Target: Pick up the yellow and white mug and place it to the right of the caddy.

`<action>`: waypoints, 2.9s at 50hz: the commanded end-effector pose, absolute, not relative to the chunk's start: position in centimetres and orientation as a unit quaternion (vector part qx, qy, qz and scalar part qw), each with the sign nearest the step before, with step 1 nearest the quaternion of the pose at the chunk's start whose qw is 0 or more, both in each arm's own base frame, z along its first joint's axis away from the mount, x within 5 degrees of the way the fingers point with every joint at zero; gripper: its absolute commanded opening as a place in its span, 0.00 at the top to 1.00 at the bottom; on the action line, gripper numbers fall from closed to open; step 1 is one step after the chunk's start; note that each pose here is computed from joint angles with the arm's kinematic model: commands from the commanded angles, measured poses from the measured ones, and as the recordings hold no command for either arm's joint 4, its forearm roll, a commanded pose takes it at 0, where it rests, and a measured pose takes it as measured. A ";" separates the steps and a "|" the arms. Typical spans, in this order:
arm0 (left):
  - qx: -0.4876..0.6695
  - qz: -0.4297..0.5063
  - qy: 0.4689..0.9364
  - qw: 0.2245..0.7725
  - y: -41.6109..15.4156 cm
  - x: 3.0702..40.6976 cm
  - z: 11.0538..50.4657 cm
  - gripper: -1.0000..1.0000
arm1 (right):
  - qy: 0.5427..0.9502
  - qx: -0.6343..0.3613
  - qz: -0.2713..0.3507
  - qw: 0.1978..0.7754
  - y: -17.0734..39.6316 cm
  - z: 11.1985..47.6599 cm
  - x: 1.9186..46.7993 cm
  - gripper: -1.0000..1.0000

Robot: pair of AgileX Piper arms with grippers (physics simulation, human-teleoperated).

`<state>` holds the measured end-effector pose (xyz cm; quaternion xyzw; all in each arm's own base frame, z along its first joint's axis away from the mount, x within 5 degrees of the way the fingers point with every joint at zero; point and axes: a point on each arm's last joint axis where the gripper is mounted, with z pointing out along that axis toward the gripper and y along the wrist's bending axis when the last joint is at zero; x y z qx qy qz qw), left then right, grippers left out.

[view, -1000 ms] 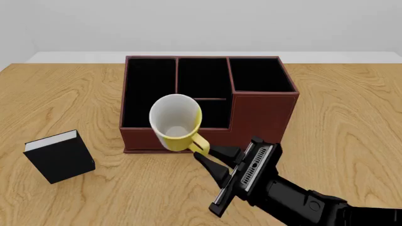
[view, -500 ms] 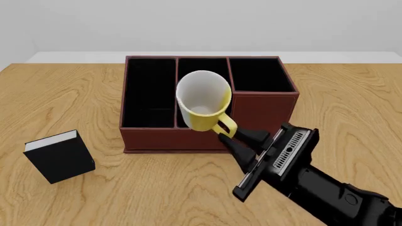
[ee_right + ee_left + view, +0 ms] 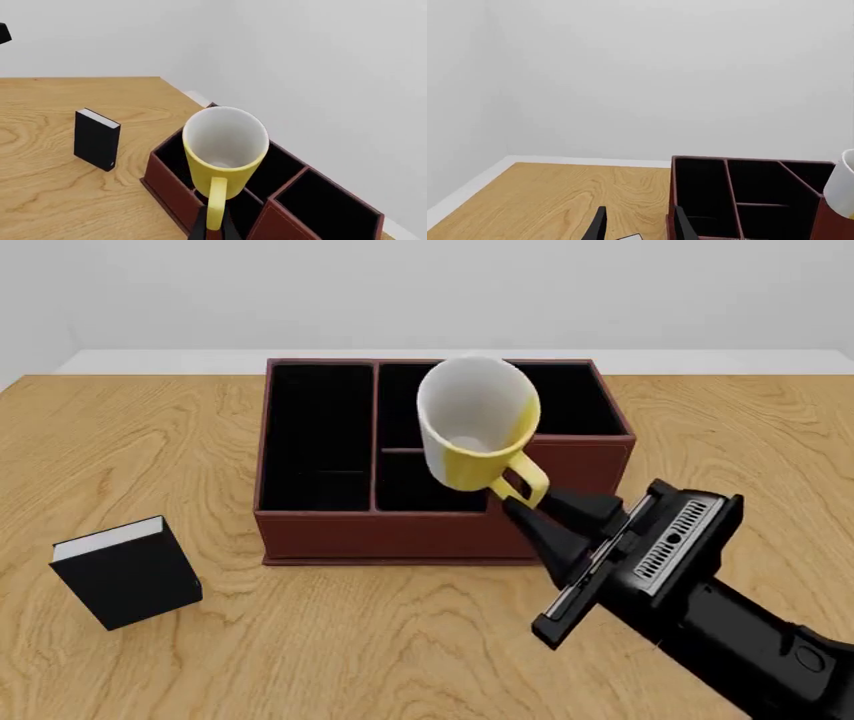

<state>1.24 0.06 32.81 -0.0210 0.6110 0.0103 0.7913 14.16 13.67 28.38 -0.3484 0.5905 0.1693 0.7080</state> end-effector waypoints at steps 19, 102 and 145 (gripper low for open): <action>-0.014 0.007 0.610 0.792 0.0 1.0 33.1 0.00 | 0.591 -0.311 0.133 0.732 10.7 30.6 13.7 1.00; 0.004 0.001 0.617 0.787 0.0 1.4 32.5 0.00 | 0.622 -0.191 0.003 0.759 4.1 32.5 13.1 1.00; 0.008 0.001 0.621 0.784 0.0 1.8 31.9 0.00 | 0.643 -0.139 -0.059 0.751 2.0 31.0 14.5 1.00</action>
